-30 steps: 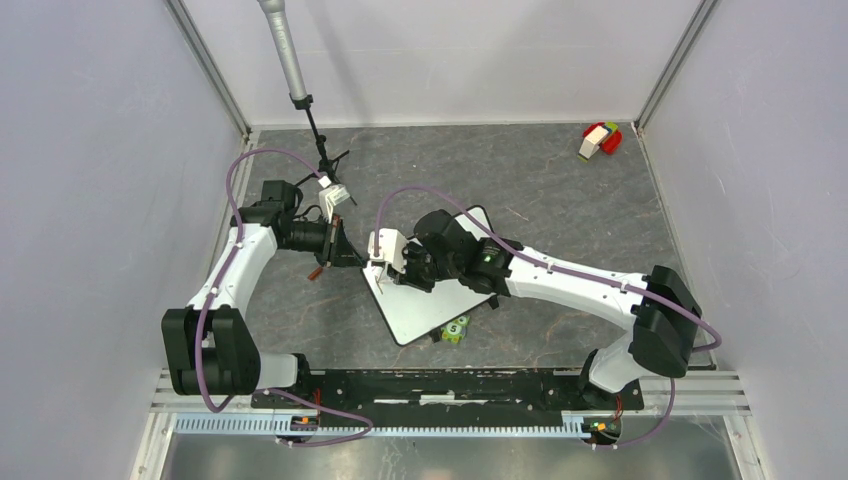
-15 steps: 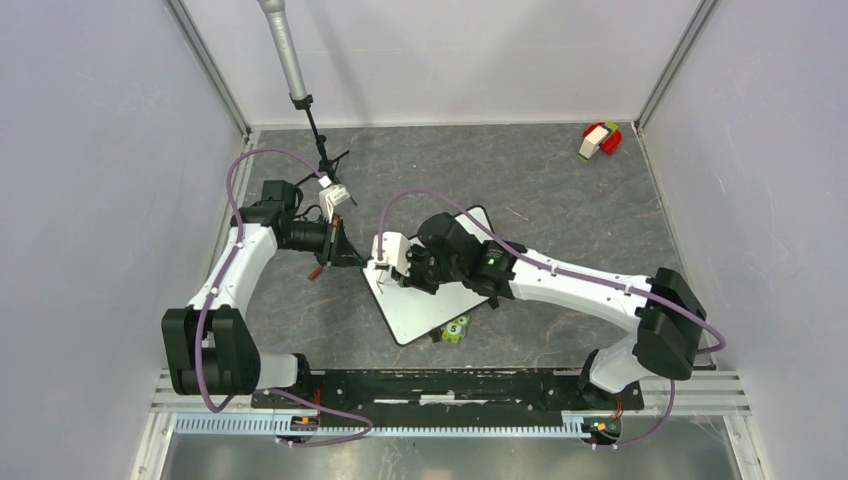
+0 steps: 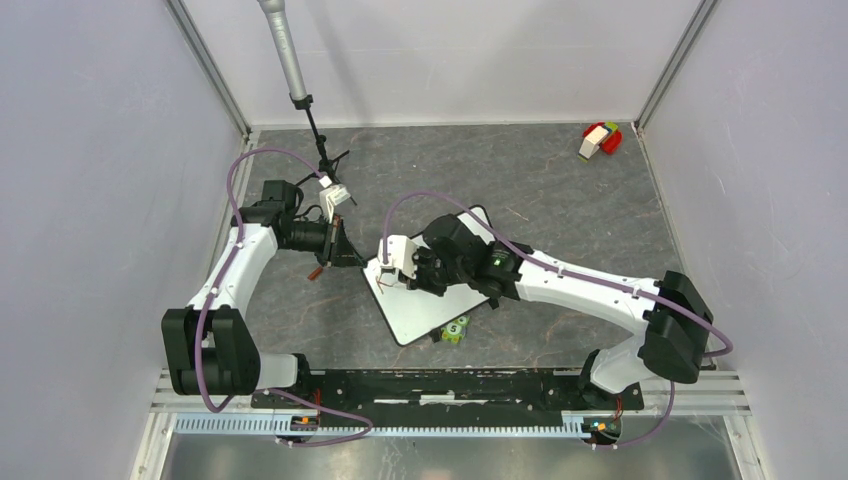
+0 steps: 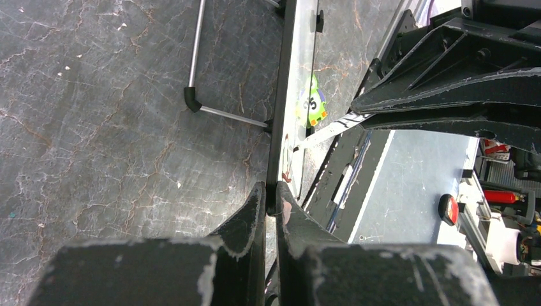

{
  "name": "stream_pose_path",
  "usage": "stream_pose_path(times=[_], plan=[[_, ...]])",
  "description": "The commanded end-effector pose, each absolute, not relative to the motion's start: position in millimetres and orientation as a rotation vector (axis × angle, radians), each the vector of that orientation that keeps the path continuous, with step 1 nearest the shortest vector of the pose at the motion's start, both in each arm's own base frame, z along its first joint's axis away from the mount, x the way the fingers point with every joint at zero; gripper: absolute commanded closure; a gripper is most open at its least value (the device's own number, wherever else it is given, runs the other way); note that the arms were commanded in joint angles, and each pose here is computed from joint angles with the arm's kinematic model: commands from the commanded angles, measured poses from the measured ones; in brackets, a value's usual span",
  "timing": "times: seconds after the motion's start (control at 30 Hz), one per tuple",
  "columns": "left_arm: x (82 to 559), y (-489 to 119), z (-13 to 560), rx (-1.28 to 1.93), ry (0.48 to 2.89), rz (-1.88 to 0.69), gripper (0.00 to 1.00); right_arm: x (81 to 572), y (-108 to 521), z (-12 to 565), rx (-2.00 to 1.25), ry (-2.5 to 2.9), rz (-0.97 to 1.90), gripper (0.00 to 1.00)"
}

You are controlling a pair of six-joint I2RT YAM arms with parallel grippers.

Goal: Write a sentence on the whiteboard

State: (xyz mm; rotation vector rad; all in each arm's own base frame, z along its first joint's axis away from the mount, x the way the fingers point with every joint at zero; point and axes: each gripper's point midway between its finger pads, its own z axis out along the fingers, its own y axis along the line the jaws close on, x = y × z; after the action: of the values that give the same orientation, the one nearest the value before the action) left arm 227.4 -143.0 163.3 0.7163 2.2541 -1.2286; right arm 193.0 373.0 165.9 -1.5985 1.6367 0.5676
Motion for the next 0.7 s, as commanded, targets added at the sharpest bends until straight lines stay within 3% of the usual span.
stream_pose_path(times=[0.0,0.67], plan=[[223,-149,169,0.749,2.232,-1.261,0.97,193,381,209,-1.547,1.56,0.629,1.0],[222,-150,171,0.757,2.226,-1.253,0.97,220,382,201,-1.489,1.6,0.525,1.0]])
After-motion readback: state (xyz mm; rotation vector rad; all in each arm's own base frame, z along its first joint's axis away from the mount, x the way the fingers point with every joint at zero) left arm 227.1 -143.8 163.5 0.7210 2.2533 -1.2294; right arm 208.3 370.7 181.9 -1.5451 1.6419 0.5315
